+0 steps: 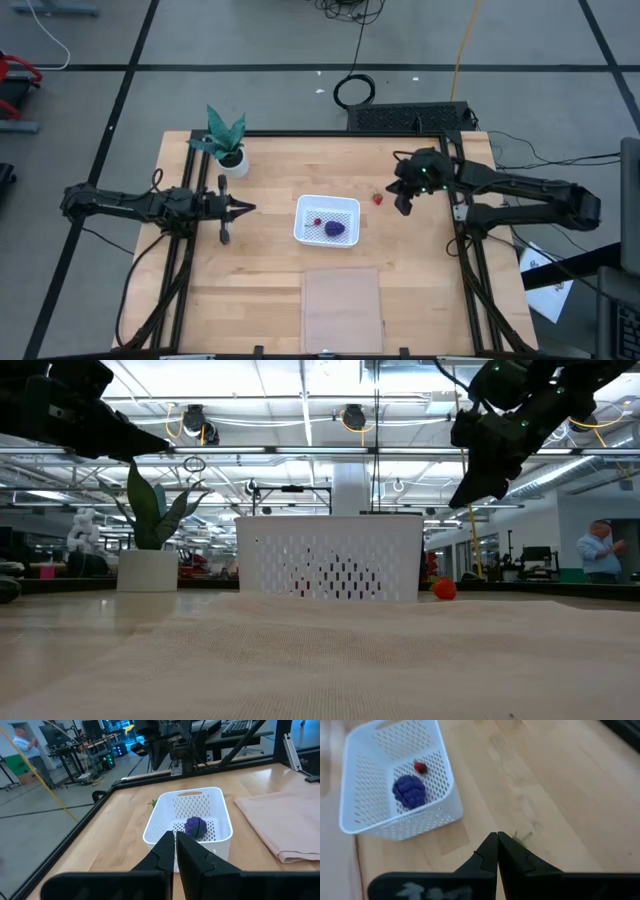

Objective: Pick and placing Produce into tupperware
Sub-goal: Put the red strawberry into the white bin

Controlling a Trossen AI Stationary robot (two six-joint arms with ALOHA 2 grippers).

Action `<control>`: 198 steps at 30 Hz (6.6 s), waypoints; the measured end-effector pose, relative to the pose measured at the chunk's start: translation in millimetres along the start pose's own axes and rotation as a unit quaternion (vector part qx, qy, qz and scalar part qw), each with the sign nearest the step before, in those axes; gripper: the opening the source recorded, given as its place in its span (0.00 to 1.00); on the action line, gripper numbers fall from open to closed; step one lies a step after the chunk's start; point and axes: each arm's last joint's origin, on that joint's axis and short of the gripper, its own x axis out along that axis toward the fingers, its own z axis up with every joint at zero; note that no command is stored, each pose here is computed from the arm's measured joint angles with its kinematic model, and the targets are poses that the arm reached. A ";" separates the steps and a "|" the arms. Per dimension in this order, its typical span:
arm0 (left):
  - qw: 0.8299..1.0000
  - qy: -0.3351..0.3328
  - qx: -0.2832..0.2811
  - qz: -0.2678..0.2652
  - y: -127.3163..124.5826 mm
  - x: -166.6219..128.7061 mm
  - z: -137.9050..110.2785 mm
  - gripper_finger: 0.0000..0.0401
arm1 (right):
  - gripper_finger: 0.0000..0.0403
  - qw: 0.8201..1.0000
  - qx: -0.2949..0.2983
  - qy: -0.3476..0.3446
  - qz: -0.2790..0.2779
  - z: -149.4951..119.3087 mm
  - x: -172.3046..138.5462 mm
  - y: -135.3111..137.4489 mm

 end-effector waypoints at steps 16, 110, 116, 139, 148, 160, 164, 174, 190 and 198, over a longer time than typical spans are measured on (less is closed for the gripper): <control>1.000 0.014 0.003 -0.002 -0.4 -0.1 -2.6 0.05 | 0.00 0.987 -0.010 0.156 -0.021 59.7 4.0 4.4; 0.999 0.039 0.008 -0.008 -1.3 -0.3 -7.5 0.05 | 0.75 0.958 0.110 0.252 -0.079 19.2 103.9 -25.2; 0.999 0.038 0.008 -0.008 -1.3 -0.4 -7.5 0.05 | 0.75 0.951 0.110 0.276 -0.082 10.5 122.0 -29.1; 0.999 0.050 0.010 -0.010 -1.7 -0.5 -9.8 0.05 | 0.37 0.956 0.067 0.280 -0.062 28.8 128.3 -27.3; 0.998 0.054 0.010 -0.011 -1.9 -0.6 -10.8 0.05 | 0.12 0.953 0.045 0.294 -0.057 31.2 126.2 -20.5; 0.998 0.061 0.009 -0.012 -2.1 -0.7 -12.1 0.05 | 0.35 0.954 0.024 0.296 -0.048 30.9 126.2 -17.3; 0.998 0.061 0.008 -0.012 -2.1 -0.7 -12.1 0.05 | 0.53 0.952 0.005 0.306 -0.017 29.5 125.2 -16.0; 0.998 0.061 0.007 -0.012 -2.1 -0.7 -12.1 0.05 | 0.86 0.956 -0.065 0.287 0.005 37.1 109.3 -12.4; 0.998 0.062 0.008 -0.012 -2.1 -0.8 -12.3 0.05 | 0.86 0.936 -0.223 0.269 0.049 35.8 96.7 27.7; 0.998 0.060 0.005 -0.020 -2.6 -0.8 -12.2 0.05 | 0.84 0.937 -0.228 0.261 0.037 24.9 103.2 24.4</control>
